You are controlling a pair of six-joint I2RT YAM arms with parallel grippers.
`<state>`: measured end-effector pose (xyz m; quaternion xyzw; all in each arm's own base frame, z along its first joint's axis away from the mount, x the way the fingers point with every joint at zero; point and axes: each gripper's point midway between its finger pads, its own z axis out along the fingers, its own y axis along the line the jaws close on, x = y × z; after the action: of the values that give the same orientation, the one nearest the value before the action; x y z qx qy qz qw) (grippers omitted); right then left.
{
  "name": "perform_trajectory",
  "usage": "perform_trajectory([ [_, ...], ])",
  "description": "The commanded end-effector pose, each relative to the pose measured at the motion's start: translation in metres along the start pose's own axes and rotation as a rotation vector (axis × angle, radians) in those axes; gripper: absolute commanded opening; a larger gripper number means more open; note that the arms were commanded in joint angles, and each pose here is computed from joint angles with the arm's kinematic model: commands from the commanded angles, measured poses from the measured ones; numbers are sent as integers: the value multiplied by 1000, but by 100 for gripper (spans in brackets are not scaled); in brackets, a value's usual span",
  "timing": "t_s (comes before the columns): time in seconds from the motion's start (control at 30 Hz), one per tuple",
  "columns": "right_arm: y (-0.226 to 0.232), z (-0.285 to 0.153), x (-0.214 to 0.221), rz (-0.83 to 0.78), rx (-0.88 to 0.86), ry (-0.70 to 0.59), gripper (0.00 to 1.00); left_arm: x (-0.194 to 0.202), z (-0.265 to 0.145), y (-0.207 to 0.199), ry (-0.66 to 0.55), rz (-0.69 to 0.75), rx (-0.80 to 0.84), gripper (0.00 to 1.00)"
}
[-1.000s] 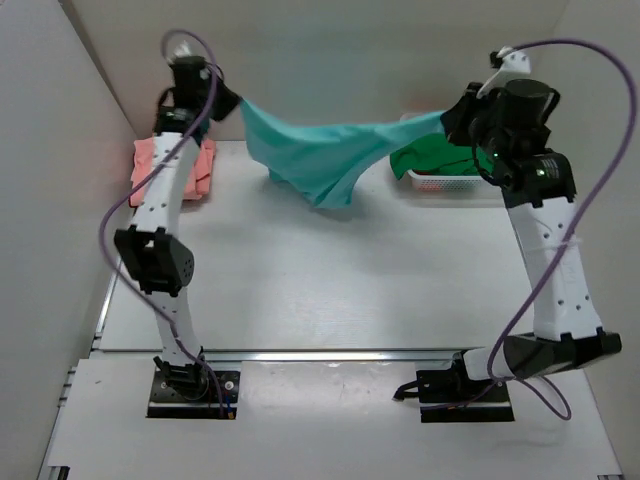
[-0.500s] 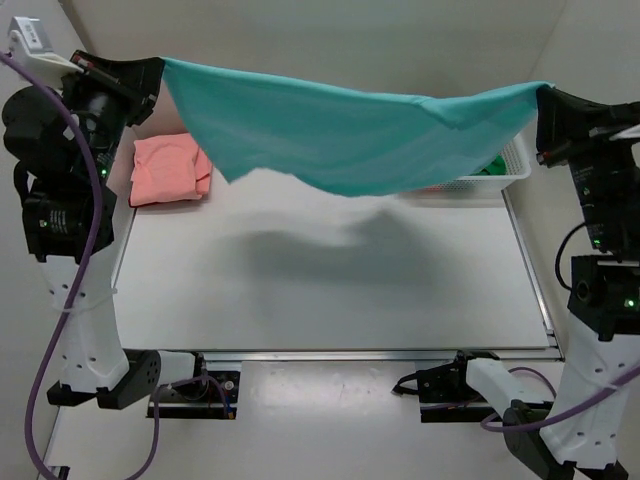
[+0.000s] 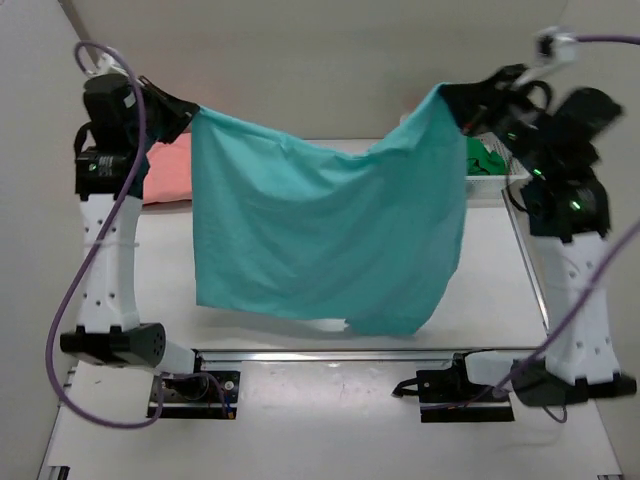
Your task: Fold and stack the t-shirts
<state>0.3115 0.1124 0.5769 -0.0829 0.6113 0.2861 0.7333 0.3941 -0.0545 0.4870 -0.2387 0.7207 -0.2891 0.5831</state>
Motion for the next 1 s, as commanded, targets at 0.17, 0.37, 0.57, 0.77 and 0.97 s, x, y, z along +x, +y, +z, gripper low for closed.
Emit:
perform_trajectory([
  [0.17,-34,91,171,56,114,441,0,57,97,83,232,-10,-140,0],
  [0.37,-55,146,70,-46,163,177,0,-29,111,36,89,-34,4,0],
  [0.57,-60,107,34,-9,187,76,0,-54,79,21,57,-182,115,0],
  [0.77,-71,84,87,-11,222,248,0,-38,54,35,60,-136,10,0],
  [0.97,-76,15,195,41,289,495,0,62,45,123,192,-159,-188,0],
])
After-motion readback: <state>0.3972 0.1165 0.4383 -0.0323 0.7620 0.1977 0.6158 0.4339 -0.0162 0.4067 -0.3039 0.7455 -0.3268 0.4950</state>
